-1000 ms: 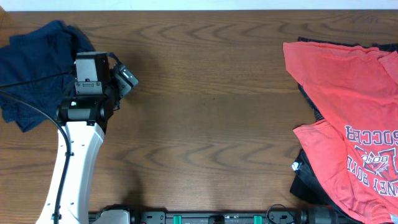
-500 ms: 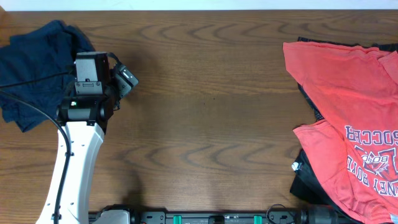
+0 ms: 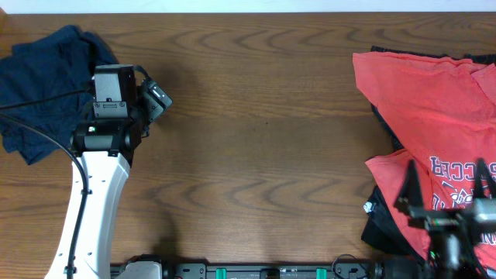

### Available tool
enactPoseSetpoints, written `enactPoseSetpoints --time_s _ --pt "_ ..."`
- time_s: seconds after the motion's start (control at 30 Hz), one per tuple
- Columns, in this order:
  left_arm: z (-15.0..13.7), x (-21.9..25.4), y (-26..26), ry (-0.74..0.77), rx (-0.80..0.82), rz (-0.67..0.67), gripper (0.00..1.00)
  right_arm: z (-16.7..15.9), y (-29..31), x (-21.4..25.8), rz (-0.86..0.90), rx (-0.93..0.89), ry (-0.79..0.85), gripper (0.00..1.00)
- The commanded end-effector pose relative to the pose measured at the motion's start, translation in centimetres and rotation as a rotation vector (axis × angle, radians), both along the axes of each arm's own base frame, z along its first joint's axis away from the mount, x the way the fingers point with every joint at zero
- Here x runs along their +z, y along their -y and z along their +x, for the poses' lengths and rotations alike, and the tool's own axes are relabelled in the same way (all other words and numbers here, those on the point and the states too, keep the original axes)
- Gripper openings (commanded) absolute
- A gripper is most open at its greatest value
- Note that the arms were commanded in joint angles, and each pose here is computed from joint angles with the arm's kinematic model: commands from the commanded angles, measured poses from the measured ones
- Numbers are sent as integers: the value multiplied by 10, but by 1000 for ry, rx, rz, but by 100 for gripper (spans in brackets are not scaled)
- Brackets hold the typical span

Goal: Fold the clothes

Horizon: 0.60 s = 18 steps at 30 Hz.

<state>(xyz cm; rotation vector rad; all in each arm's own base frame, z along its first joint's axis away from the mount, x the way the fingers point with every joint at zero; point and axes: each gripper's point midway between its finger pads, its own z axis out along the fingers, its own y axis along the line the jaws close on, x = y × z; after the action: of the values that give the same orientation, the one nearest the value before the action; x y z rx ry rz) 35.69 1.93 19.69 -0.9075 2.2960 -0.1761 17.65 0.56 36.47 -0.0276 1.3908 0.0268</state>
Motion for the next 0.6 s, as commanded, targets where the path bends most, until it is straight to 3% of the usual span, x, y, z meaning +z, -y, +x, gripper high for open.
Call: enactPoseSetpoints --time_s 0.0,0.57 --pt "1 5 -2 7 -10 23 98 10 -13 -28 -15 75 -42 99" --pt "1 5 -2 7 -10 23 98 47 -22 -181 10 145 -342 99"
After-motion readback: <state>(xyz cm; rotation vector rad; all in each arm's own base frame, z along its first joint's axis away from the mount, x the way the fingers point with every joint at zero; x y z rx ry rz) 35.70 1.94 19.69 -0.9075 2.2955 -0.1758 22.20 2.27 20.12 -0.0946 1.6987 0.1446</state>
